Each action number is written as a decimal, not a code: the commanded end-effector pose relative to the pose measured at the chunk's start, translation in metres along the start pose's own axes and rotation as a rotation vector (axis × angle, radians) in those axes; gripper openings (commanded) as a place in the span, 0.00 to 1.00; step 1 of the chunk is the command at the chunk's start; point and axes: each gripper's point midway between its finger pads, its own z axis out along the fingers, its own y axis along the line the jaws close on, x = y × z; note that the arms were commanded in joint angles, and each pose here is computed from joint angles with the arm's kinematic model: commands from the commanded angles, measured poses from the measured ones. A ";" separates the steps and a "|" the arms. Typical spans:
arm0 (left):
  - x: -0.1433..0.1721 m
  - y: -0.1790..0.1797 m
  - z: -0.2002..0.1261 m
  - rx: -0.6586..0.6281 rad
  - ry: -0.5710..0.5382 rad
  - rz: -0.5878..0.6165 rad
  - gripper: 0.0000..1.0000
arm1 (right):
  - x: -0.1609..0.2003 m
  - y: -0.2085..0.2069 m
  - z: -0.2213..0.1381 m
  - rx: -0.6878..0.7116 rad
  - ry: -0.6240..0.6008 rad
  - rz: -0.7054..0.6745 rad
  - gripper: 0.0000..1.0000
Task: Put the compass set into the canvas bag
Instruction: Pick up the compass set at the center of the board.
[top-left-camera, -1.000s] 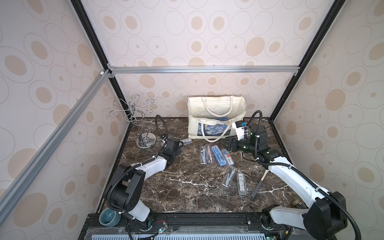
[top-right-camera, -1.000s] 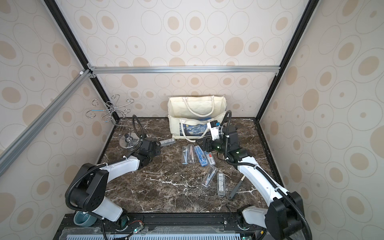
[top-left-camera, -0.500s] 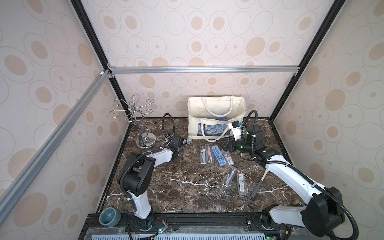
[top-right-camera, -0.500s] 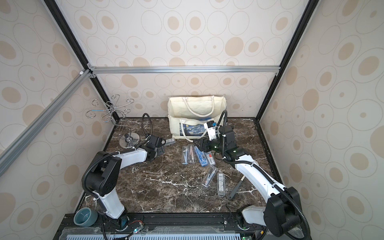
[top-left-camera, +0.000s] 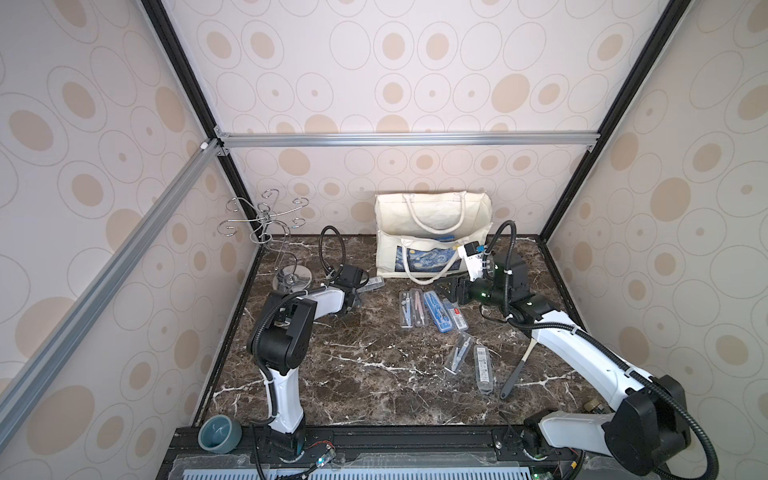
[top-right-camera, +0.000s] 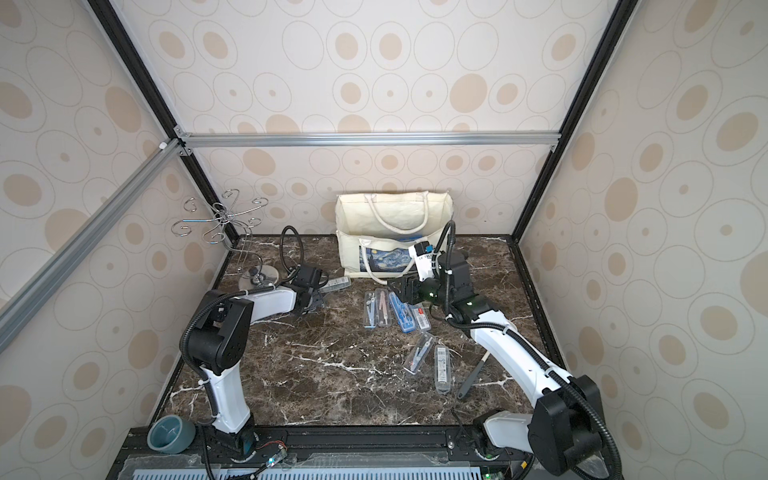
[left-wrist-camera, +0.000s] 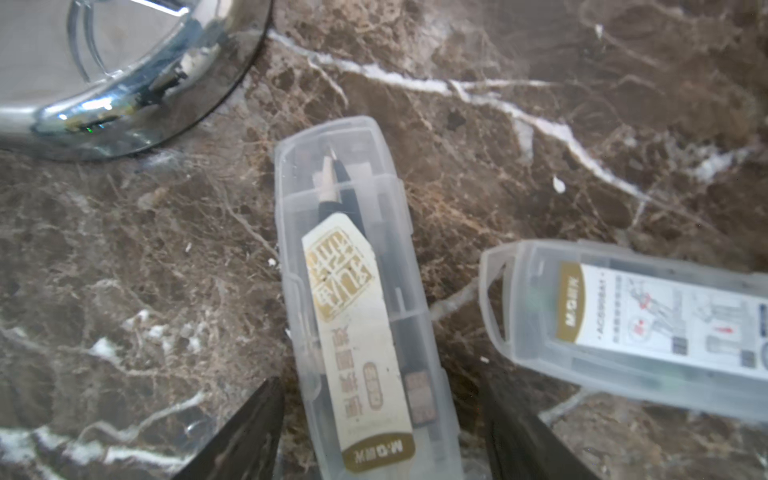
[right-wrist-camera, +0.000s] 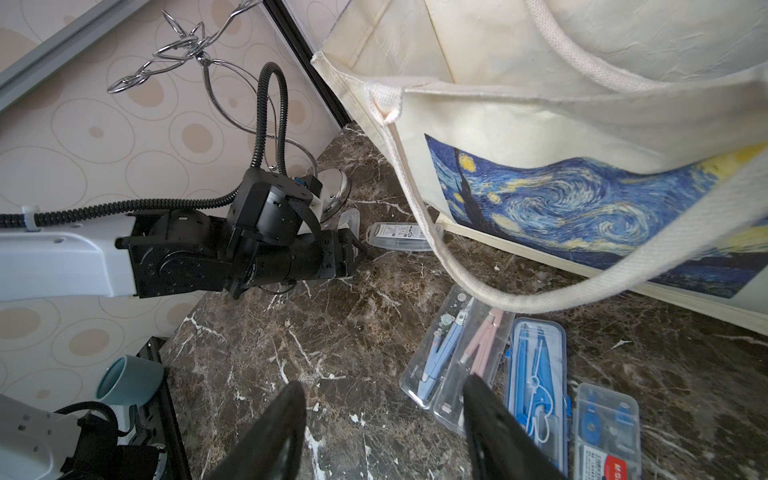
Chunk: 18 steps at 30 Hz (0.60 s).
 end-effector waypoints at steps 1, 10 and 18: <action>0.011 0.005 0.009 -0.009 0.062 -0.023 0.63 | -0.001 0.002 -0.002 -0.003 -0.016 -0.015 0.62; 0.017 0.004 0.007 0.018 0.073 -0.022 0.46 | -0.002 0.004 0.000 -0.018 -0.021 -0.005 0.62; 0.018 0.004 -0.006 0.066 0.039 0.006 0.45 | -0.001 0.004 0.002 -0.022 -0.018 0.000 0.62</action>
